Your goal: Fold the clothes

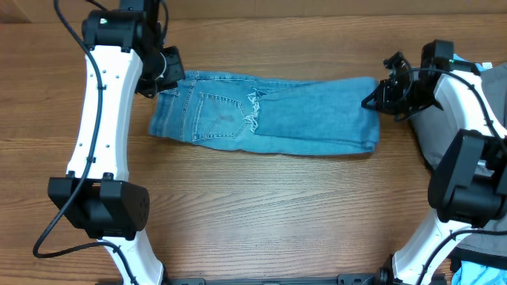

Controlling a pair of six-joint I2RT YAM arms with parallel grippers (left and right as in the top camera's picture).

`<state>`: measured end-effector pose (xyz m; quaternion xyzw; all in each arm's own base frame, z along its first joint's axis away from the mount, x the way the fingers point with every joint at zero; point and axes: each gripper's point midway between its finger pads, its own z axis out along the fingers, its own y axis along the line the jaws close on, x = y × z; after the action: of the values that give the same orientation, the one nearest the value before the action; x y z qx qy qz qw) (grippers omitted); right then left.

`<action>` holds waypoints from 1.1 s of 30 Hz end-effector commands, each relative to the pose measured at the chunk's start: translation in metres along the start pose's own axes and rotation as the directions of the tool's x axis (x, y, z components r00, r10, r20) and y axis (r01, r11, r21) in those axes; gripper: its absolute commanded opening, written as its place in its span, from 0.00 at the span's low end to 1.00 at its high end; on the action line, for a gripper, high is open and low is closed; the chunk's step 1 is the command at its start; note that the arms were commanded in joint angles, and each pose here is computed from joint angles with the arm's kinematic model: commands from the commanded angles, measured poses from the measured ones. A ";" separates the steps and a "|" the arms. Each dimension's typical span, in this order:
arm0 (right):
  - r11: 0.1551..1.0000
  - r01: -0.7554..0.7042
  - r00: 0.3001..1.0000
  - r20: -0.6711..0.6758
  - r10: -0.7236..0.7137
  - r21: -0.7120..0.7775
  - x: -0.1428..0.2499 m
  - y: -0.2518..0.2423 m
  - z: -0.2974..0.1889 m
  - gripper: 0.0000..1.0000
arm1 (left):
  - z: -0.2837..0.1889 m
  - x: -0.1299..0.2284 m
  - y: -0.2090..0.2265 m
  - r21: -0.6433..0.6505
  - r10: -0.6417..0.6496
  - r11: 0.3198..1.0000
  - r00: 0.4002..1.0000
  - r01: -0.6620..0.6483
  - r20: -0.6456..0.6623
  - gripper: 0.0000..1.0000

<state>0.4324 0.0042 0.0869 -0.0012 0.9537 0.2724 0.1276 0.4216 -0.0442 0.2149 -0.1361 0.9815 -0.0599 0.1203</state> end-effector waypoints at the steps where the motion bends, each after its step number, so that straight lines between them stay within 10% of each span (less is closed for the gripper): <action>1: 0.994 0.106 0.987 0.114 -0.110 0.034 -0.032 0.030 -0.054 0.04 | 0.002 -0.004 0.010 0.029 -0.006 1.000 1.000 0.006 -0.015 0.13; 12: 0.938 0.273 0.951 0.086 -0.297 0.215 -0.055 0.115 -0.087 0.04 | -0.017 -0.010 -0.078 0.482 0.136 0.866 0.990 -0.136 0.034 0.04; 25: 0.949 0.215 0.970 0.066 -0.235 0.229 -0.046 0.138 -0.081 0.04 | 0.088 0.055 -0.217 0.759 0.381 0.624 0.920 -0.182 -0.092 0.04; 33: 0.956 0.150 0.977 0.109 -0.183 0.252 -0.050 0.144 -0.098 0.04 | 0.140 0.064 -0.244 0.762 0.365 0.633 0.921 -0.138 -0.136 0.04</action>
<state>0.4455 0.0728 0.2260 -0.0613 0.9726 0.1394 0.1756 0.4552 -0.2963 0.0970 0.0767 0.8974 -0.4334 0.0310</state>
